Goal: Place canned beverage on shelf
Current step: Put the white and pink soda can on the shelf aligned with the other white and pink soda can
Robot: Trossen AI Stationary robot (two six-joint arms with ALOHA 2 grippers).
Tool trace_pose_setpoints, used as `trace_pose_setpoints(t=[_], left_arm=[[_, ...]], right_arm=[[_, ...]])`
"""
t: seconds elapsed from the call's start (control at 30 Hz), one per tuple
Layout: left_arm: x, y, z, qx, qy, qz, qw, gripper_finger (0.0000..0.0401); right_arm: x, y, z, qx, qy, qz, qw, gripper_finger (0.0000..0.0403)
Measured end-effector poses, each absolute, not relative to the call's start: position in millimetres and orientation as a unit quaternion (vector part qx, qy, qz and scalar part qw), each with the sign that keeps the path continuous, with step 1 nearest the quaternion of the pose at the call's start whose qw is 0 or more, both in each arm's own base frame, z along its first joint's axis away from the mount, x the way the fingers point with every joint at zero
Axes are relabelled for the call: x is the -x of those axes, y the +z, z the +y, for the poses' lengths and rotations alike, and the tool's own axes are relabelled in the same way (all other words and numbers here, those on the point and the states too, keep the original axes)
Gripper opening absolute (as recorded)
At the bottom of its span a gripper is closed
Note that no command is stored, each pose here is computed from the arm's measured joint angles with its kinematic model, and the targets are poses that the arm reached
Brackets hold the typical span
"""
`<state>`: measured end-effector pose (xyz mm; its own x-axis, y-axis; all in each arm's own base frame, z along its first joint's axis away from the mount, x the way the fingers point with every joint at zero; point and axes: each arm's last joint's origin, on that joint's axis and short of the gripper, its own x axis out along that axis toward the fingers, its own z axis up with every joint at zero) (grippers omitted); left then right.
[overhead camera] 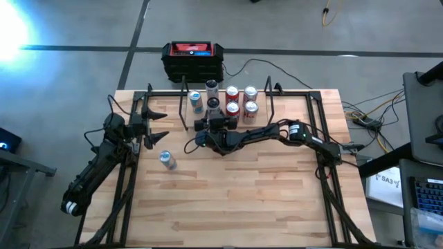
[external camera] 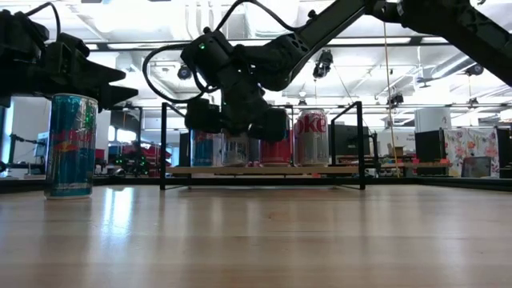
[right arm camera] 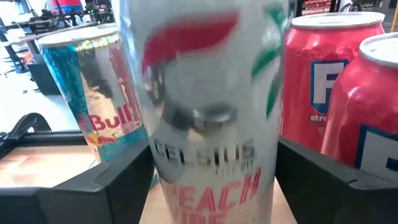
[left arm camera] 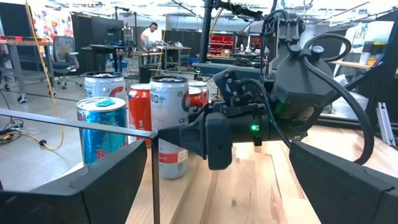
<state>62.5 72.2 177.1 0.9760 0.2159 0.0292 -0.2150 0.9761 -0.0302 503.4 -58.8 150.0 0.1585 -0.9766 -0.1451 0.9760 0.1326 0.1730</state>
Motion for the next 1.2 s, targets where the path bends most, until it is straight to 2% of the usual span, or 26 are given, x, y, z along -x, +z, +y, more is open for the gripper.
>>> trace_pose_setpoints(t=[1.2], left_arm=[[-62.6,177.0,72.2,0.013,0.108,-0.016,0.994,0.0380]], right_arm=[[-505.8,153.6,-58.7,-0.119,-0.644,-0.012,0.756,0.0299]])
